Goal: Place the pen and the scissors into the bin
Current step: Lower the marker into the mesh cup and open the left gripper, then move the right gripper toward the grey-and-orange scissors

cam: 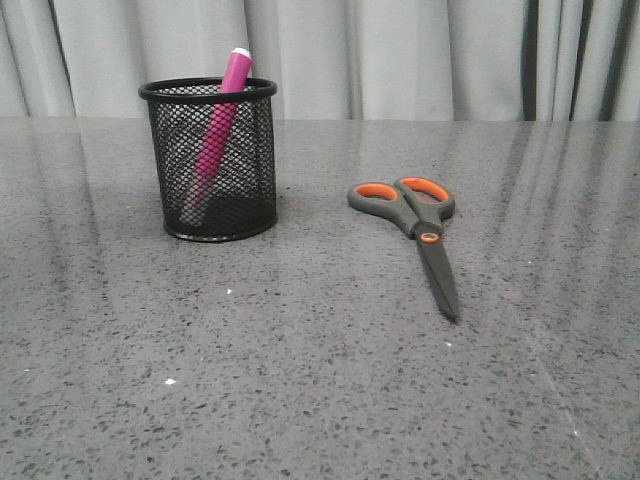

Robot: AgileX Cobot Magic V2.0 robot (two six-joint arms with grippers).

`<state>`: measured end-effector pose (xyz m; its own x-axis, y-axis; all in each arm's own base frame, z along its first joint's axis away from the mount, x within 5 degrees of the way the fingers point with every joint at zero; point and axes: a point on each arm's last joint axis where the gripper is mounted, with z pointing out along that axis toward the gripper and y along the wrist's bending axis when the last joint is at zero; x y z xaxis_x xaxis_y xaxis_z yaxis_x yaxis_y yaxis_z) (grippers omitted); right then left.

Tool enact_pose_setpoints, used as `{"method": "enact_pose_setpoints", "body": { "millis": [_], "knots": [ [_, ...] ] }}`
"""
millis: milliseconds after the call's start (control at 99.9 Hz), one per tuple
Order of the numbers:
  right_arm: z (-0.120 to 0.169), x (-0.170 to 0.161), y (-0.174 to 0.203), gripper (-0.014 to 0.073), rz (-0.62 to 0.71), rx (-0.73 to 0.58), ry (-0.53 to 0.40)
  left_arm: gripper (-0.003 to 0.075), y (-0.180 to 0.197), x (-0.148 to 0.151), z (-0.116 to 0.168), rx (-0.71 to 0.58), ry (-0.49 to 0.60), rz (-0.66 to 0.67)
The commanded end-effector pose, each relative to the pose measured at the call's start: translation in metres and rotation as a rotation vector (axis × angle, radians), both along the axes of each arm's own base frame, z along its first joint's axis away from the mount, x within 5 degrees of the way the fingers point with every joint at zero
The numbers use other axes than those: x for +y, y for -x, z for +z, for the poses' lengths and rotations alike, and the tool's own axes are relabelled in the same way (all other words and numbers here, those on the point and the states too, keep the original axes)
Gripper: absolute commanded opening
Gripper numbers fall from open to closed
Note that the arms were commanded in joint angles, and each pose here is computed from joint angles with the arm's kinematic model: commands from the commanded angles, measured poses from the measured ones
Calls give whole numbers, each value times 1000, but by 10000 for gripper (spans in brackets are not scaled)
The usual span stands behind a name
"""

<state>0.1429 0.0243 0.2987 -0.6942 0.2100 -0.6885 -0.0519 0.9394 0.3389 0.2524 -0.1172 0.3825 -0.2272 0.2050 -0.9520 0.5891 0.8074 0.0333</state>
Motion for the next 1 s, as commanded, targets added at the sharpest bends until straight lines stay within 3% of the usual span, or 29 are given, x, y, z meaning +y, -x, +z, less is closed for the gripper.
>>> {"method": "enact_pose_setpoints", "body": {
  "millis": [0,240,460,781,991],
  "knots": [
    [14,-1,-4,412,-9,-75,0,387,9,12,26,-77,49,38],
    [13,0,-3,412,-5,-68,-3,386,17,23,23,3,20,-4],
    [13,2,-2,412,3,-48,-26,387,18,45,29,21,80,93],
    [29,-1,-7,412,-23,-151,-19,386,40,72,17,-13,121,237],
    [35,-3,-11,412,-58,-221,-30,386,50,71,8,17,115,219]
  ]
}}
